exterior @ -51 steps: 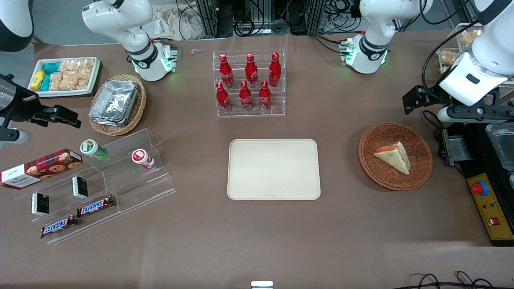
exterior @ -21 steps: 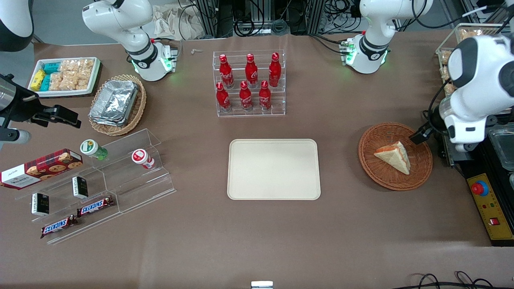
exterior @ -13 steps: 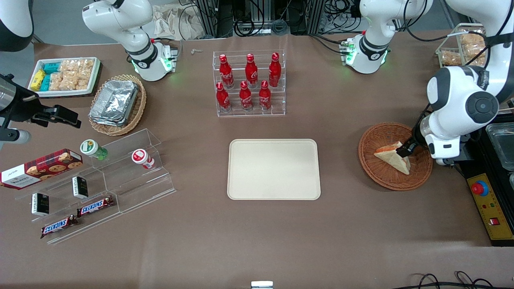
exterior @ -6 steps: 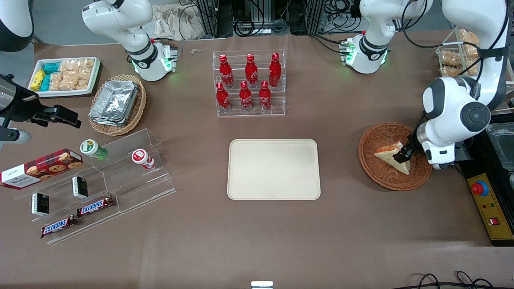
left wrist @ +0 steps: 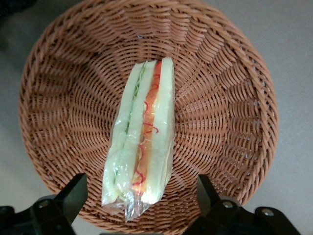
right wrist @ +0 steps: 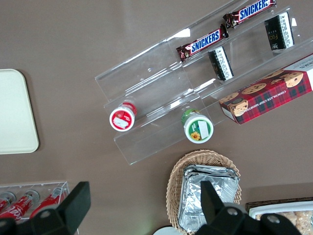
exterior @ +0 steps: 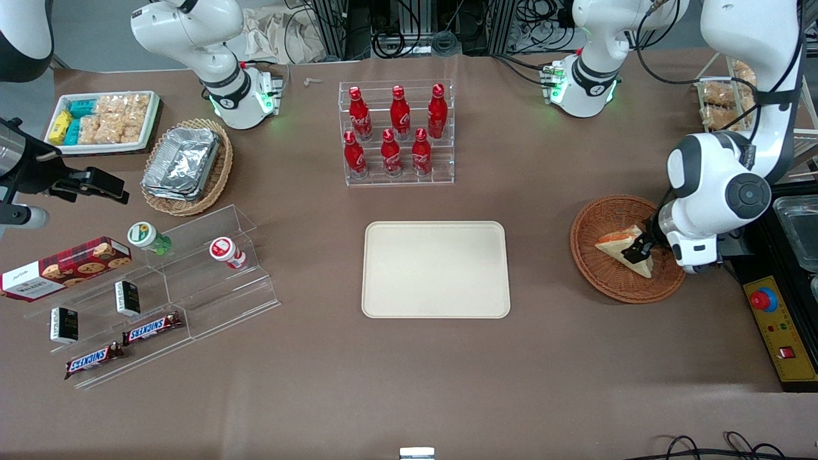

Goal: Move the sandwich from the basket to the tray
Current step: 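Lower the open left gripper around the sandwich and close it, then lift the sandwich out of the basket with the left gripper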

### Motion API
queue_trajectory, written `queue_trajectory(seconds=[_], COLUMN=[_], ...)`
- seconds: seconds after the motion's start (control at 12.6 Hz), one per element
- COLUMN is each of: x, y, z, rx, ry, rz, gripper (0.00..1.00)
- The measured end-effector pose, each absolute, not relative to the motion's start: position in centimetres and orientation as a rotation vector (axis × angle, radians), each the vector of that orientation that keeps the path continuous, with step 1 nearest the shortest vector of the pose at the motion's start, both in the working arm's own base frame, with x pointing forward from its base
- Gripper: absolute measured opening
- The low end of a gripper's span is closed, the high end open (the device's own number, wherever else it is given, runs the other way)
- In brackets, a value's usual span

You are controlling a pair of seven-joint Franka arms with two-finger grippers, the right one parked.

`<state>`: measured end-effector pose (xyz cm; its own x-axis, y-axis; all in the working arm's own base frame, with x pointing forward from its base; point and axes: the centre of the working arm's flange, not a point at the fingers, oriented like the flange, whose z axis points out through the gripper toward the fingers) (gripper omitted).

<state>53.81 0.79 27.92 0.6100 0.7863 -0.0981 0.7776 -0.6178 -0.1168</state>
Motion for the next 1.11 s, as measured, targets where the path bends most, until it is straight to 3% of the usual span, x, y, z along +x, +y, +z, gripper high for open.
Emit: queue_trajectory(seconds=[0.87, 1.11], x=[53.8, 53.9], y=[0.9, 0.9], z=[23.9, 23.9], rx=[-2.742, -2.742], ry=[-1.374, -1.377], rz=[0.240, 0.235], gripper=[0.96, 0.62])
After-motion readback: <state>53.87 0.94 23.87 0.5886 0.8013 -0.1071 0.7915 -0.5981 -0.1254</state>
